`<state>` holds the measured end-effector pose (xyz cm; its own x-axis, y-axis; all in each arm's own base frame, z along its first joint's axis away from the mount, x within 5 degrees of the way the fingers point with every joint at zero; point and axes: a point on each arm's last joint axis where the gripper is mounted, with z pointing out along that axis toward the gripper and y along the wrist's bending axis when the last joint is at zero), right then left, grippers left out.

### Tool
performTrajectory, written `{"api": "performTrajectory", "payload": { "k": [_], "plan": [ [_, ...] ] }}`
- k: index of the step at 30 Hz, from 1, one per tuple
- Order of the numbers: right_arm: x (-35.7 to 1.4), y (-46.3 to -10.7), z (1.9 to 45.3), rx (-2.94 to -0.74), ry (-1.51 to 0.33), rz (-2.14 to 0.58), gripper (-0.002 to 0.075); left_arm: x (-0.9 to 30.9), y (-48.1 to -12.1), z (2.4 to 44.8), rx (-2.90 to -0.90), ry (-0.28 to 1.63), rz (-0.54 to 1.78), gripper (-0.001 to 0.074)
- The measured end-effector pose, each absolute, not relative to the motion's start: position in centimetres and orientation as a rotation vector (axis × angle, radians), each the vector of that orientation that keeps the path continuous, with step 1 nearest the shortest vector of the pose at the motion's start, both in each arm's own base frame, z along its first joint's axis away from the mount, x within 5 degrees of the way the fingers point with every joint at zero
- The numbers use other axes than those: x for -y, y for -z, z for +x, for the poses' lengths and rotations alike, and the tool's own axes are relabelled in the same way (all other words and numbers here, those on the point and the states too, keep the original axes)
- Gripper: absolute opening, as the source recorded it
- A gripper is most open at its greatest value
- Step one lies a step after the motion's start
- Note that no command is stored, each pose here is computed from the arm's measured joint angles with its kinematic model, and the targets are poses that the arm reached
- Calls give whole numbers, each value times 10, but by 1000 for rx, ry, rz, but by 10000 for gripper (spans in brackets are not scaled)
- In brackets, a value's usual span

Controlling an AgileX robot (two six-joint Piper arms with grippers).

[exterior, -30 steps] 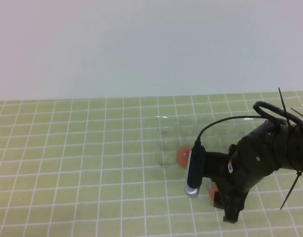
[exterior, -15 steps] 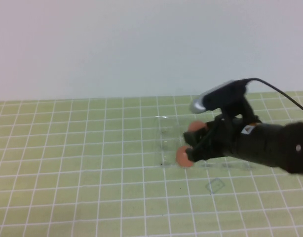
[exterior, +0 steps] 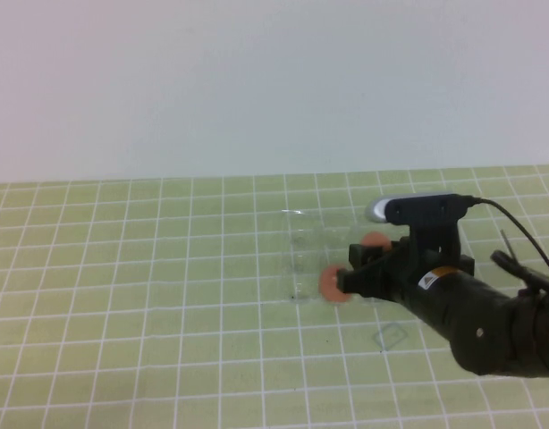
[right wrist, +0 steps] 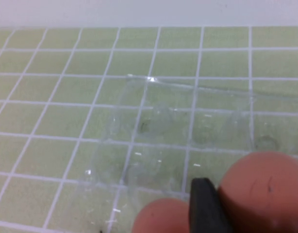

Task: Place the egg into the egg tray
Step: Place the egg in the egg tray

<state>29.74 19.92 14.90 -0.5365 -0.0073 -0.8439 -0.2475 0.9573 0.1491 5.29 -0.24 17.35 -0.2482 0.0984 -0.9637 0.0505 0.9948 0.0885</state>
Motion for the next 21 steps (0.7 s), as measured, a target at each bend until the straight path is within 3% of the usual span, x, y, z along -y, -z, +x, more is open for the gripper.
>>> {"api": "performTrajectory", "payload": {
  "k": [21],
  "plan": [
    [-210,-131,297,-2057,-263,-233,372,2,-174,53,-1822,-45,109,0]
  ]
}}
